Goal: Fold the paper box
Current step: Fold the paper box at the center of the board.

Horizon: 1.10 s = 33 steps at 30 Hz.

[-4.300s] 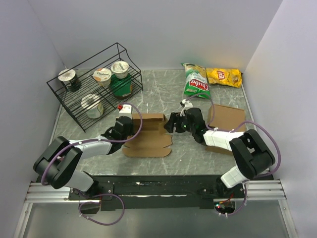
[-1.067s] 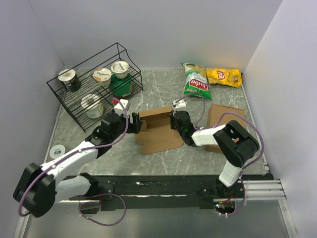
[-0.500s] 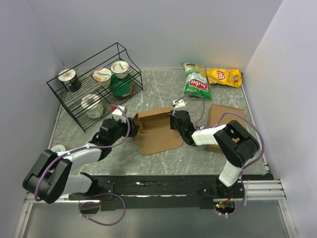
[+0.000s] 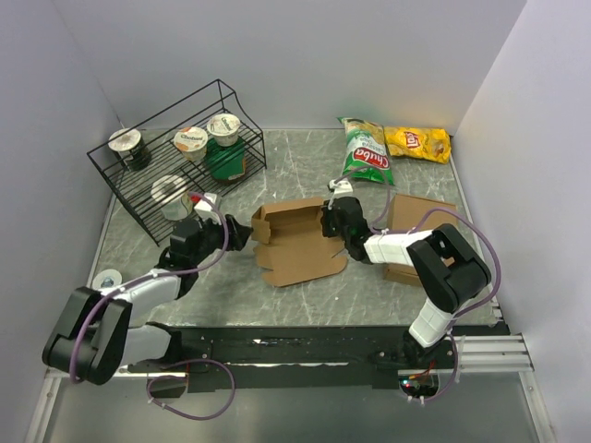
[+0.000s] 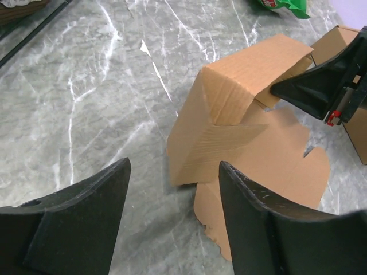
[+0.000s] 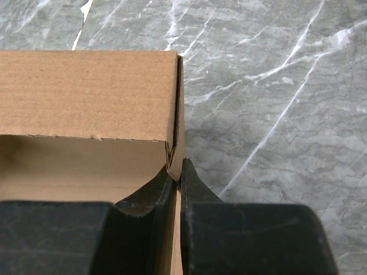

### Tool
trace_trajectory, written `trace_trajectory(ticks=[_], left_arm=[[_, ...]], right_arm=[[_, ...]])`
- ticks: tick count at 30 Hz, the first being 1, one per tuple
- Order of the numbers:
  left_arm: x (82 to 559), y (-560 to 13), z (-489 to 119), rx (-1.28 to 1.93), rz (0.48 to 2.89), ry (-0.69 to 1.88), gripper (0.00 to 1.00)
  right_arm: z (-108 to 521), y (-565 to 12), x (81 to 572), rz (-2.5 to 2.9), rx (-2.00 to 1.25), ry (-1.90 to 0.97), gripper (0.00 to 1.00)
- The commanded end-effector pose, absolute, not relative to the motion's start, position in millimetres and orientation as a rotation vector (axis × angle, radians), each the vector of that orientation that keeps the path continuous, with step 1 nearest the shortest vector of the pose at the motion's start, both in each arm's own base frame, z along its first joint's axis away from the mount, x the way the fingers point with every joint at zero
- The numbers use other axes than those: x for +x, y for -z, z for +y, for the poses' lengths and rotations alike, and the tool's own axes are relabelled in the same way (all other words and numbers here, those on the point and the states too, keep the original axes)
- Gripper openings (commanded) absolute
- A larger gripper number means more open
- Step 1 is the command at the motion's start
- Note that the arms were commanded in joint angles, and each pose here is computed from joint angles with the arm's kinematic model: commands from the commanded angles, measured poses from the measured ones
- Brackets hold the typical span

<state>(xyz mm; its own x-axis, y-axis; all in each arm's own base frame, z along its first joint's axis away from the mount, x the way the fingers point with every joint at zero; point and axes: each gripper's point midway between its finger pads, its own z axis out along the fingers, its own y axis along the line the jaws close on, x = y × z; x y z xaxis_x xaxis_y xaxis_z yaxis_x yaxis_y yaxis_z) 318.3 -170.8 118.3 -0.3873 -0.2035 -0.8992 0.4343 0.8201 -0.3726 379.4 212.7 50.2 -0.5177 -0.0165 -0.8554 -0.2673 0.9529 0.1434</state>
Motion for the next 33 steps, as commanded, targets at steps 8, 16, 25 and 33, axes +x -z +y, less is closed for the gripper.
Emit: trace_trajectory(ticks=[8, 16, 25, 33], left_arm=[[332, -129, -217, 0.4, 1.752, 0.919, 0.44], [339, -125, -240, 0.411, 1.748, 0.926, 0.29], [369, -109, -218, 0.134, 1.829, 0.61, 0.32], [379, -113, -224, 0.131, 1.799, 0.579, 0.43]], right_arm=[[207, -47, 376, 2.156, -0.224, -0.336, 0.0], [207, -48, 377, 2.158, -0.212, -0.34, 0.0], [207, -53, 371, 2.14, -0.208, -0.348, 0.0], [210, -51, 365, 2.146, -0.217, -0.348, 0.0]])
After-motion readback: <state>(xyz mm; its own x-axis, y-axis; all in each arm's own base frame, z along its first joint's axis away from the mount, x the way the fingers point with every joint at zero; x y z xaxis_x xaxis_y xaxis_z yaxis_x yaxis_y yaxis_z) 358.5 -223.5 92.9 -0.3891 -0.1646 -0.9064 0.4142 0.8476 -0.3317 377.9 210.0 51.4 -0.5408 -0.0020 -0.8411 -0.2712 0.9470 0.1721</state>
